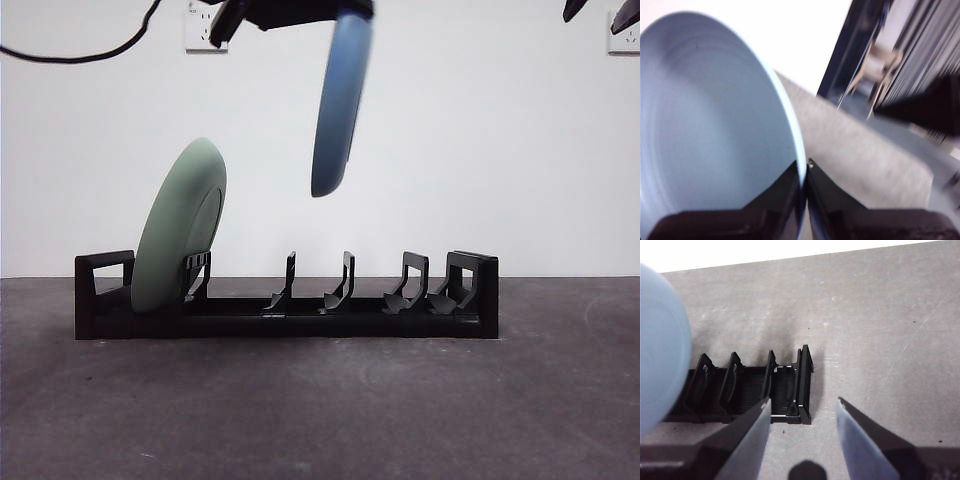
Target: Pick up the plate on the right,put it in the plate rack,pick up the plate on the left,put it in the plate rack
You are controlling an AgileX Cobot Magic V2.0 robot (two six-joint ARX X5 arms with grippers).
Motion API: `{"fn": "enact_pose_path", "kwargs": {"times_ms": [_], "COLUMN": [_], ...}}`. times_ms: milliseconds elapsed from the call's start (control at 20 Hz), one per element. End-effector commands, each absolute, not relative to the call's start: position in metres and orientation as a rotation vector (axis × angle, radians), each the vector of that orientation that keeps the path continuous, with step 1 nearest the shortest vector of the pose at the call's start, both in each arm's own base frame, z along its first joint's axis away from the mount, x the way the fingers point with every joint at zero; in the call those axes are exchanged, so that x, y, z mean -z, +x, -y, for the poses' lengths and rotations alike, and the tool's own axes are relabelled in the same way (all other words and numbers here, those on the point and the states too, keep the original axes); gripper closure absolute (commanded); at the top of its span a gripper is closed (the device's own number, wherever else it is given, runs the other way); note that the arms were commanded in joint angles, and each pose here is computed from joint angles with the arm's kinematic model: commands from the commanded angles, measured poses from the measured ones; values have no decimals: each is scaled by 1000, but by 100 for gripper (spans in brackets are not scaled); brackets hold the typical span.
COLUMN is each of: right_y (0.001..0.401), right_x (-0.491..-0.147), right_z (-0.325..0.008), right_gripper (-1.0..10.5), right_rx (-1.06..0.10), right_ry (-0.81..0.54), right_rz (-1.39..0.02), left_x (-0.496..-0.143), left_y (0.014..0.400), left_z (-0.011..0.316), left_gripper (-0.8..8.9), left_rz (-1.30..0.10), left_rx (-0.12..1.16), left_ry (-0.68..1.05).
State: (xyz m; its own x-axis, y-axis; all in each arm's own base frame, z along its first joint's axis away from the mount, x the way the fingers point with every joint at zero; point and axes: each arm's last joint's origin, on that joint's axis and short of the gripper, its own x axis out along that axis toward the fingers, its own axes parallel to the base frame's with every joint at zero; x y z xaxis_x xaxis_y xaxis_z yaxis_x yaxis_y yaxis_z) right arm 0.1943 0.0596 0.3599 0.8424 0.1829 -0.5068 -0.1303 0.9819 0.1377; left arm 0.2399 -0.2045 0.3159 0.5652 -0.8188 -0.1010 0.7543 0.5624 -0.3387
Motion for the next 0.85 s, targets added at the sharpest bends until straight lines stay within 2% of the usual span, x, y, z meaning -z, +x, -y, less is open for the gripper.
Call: {"fn": "enact_pose_path", "kwargs": {"times_ms": [50,450,850], "right_y": [195,196,196], "right_x": [-360,-360,-359], "right_z": [-60,-60,-60], "right_gripper": [729,729,729], "right_rx": [-167,-165,-165], "right_ry": [91,91,91], "right_rz": [-540,-541,-542], "left_x": [-308,-270,-232], "left_y": [258,299,312], "left_z": [199,196,204], "left_gripper": [823,823,823], "left_rz": [-293,-322,-438], "left_rx": [923,850,817], "left_ry": [-389,-427,-411]}}
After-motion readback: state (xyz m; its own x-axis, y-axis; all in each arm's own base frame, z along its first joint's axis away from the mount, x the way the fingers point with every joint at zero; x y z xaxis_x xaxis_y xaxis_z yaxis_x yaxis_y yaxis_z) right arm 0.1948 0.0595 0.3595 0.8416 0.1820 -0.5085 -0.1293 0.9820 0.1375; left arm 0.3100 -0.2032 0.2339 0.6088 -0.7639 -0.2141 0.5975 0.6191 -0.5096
